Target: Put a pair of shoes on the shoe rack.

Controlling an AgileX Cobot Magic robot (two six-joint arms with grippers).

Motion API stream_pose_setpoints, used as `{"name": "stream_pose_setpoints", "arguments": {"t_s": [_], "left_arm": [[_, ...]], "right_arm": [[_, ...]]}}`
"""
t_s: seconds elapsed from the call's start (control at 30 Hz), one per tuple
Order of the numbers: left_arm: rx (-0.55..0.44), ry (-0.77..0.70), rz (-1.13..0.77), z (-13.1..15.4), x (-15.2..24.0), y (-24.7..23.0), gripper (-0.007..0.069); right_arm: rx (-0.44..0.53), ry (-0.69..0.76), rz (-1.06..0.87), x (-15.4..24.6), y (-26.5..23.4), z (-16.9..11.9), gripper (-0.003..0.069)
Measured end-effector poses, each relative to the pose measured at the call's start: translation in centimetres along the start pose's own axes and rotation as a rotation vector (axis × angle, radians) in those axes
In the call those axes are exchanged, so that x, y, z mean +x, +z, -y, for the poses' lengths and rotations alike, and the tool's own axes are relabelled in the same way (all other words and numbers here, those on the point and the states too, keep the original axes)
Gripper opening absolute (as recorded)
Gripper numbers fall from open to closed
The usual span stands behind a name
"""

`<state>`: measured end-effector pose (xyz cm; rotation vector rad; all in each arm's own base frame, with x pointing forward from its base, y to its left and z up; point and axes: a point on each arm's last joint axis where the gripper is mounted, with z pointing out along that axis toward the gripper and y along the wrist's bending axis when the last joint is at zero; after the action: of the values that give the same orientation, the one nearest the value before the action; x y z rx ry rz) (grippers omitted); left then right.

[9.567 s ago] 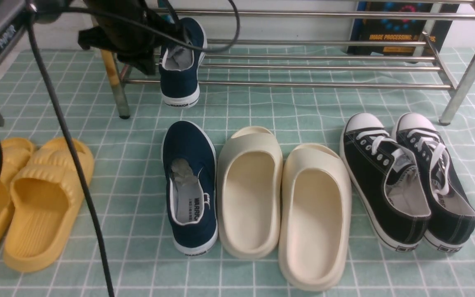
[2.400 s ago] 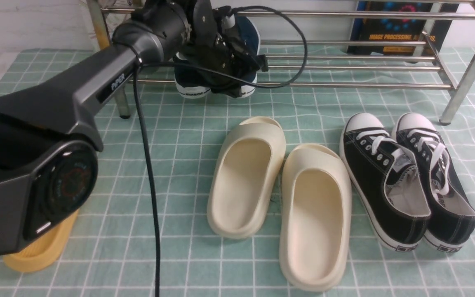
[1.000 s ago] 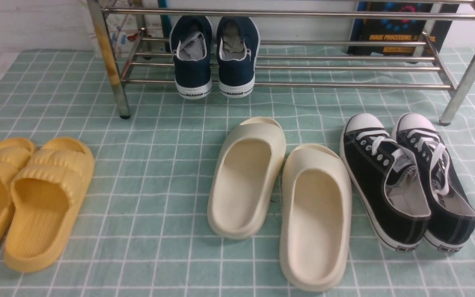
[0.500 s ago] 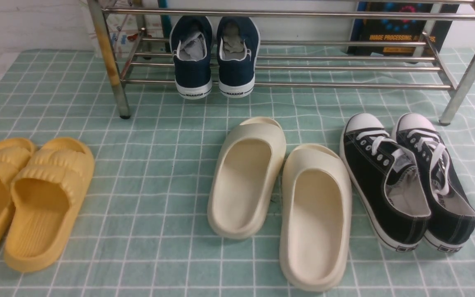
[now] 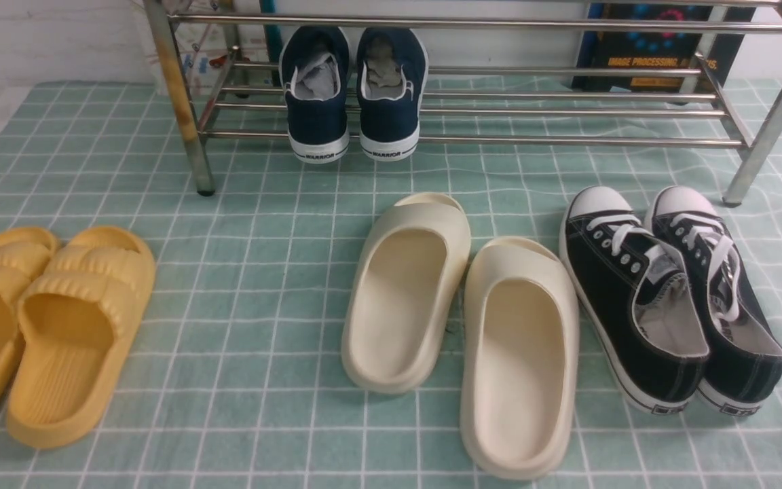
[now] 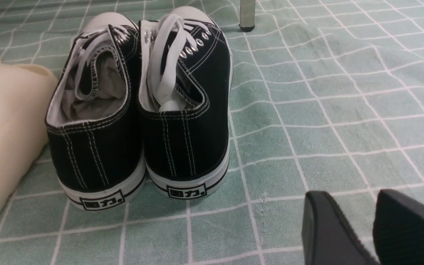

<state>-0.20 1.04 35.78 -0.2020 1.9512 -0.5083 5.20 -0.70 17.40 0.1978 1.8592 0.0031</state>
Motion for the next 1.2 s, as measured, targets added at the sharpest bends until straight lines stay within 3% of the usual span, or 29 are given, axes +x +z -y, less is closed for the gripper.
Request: {"name": "stream_pose_setpoints", "arguments": {"t_s": [0.23, 0.47, 0.8, 1.2], "left_arm": [[-0.012, 0.173, -0.048, 0.3, 0.0, 1.5, -0.0013], [-0.066, 0.408, 0.054, -1.6, 3.5, 6.9, -0.0013], [-0.129, 0.400, 0.328, -5.1, 9.1, 10.1, -0.0013], [-0.202, 0.324, 0.190, -7.3, 12.8, 11.6, -0.0013]], "right_arm": [[0.000, 0.000, 0.000, 0.0, 0.0, 0.0, 0.0239], [0.000, 0.000, 0.000, 0.0, 0.0, 0.0, 0.0239], [0.000, 0.001, 0.000, 0.0, 0.0, 0.0, 0.0239], [0.000, 0.001, 0.000, 0.0, 0.0, 0.0, 0.0239]]}}
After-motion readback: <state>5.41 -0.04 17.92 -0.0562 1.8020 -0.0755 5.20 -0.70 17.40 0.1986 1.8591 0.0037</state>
